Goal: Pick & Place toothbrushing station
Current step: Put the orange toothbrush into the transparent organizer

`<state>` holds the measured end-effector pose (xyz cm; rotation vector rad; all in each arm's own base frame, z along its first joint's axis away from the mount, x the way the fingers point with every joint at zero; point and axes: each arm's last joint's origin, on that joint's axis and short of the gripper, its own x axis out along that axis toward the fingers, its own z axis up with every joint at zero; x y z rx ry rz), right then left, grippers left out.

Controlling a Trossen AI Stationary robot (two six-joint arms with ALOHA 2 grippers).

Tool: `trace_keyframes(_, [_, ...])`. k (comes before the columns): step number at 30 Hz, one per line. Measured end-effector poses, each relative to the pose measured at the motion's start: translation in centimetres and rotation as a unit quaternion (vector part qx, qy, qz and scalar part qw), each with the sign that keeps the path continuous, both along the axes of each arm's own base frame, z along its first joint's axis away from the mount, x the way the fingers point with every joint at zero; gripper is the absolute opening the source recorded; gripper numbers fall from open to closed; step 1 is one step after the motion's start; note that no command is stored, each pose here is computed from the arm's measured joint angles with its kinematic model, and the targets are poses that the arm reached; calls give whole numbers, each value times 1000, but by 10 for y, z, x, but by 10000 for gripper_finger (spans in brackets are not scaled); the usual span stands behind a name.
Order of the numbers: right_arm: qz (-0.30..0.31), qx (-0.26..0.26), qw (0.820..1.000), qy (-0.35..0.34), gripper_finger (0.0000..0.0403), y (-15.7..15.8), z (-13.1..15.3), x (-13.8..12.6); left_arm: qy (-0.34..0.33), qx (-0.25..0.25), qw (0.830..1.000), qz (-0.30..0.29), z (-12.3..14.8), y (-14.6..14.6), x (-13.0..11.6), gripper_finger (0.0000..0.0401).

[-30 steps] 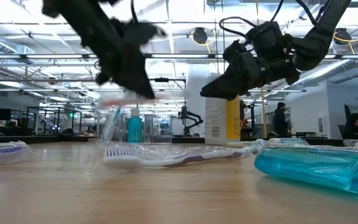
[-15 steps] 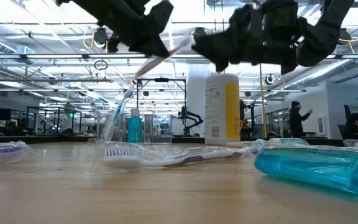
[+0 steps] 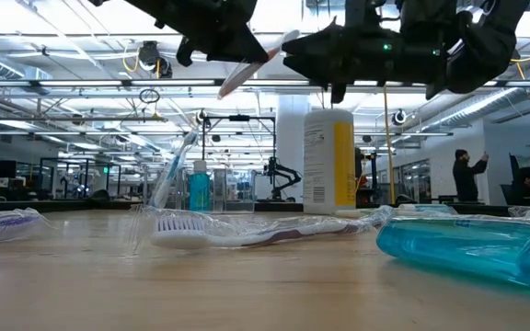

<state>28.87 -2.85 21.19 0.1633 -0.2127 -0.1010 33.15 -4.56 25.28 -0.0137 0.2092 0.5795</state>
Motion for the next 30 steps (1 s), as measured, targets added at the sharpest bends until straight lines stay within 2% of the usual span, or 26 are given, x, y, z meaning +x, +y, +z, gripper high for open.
trace_keyframes(3, [2,-1,1000,-8,144,2,2,0,-5,-5,1000,-17,-1,-1,2,15])
trace_keyframes(9, [3,-1,1000,-11,144,2,3,1,-7,24,999,-38,-11,-4,14,11])
trace_keyframes(12, [2,0,1000,-6,139,2,2,1,-9,43,999,-22,-18,-4,19,19])
trace_keyframes(20, [-3,-21,1000,-4,71,2,2,1,-4,67,997,25,-15,-5,17,5])
trace_keyframes(26, [-2,-29,1000,-3,16,2,2,1,-10,51,999,17,-16,-5,17,41])
trace_keyframes(30, [-4,-42,999,5,11,2,1,1,-11,45,999,6,-16,-4,17,58])
